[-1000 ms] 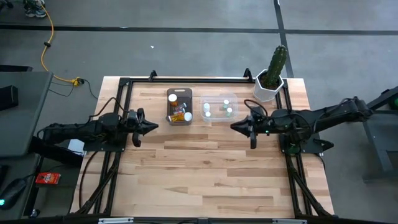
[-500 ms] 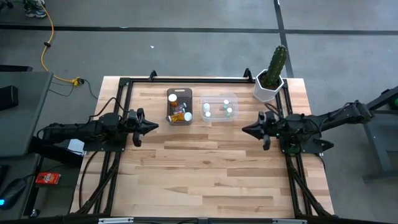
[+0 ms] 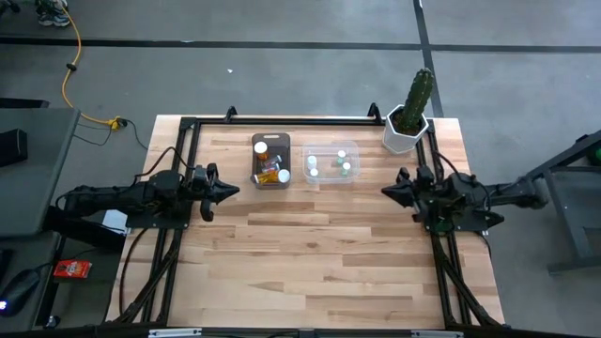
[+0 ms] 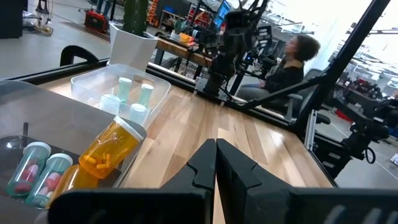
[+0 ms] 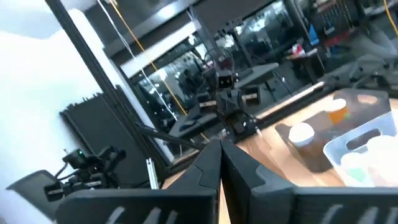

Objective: Pick and place medicine bottles into bin by pill shape (circle, oval)
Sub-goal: Return to Home Position

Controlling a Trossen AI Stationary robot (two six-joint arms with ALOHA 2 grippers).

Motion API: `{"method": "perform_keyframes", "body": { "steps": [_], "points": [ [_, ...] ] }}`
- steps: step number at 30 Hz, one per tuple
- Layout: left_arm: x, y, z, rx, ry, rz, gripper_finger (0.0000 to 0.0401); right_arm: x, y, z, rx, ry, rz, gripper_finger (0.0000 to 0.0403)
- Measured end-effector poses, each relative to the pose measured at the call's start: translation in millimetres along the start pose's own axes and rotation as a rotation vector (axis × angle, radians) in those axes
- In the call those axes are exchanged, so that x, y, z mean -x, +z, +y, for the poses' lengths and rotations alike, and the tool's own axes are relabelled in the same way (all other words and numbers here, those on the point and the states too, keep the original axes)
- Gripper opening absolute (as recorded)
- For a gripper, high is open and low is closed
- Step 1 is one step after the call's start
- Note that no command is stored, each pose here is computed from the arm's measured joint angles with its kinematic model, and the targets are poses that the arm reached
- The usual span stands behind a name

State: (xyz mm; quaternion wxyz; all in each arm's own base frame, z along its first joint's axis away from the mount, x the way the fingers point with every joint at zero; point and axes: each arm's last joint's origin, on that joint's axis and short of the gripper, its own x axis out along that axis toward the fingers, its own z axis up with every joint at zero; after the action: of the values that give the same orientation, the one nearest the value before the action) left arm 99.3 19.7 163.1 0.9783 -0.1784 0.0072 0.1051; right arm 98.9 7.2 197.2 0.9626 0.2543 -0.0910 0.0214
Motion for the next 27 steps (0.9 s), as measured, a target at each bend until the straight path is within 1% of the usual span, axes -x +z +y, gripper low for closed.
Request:
{"method": "perform_keyframes", "body": {
  "steps": [2, 5, 10, 13, 16, 23, 27],
  "points": [
    [0.0, 0.0, 0.0, 0.000, 0.000, 0.000, 0.0000, 3.6, -3.5, -3.7, 0.012, 0.018, -0.020, 0.0000],
    [0.0, 0.0, 0.0, 0.000, 0.000, 0.000, 0.0000, 6.0, -7.0, -7.4, 0.085, 0.013, -0.020, 0.0000],
    [0.0, 0.0, 0.0, 0.000, 0.000, 0.000, 0.0000, 6.0, -13.9, -13.8, 0.213, -0.042, 0.057, 0.0000],
    [0.0, 0.0, 0.0, 0.000, 0.000, 0.000, 0.0000, 6.8, -20.3, -19.0, 0.268, -0.085, 0.132, 0.0000],
    [0.0, 0.1, 0.0, 0.000, 0.000, -0.001, 0.0000, 6.8, -20.7, -19.7, 0.312, -0.080, 0.142, 0.0000],
    [0.0, 0.1, 0.0, 0.000, 0.000, -0.001, 0.0000, 6.7, -20.9, -19.7, 0.341, -0.079, 0.145, 0.0000],
    [0.0, 0.1, 0.0, 0.000, 0.000, -0.001, 0.0000, 6.7, -20.9, -19.8, 0.275, -0.084, 0.143, 0.0000]
  ]
}}
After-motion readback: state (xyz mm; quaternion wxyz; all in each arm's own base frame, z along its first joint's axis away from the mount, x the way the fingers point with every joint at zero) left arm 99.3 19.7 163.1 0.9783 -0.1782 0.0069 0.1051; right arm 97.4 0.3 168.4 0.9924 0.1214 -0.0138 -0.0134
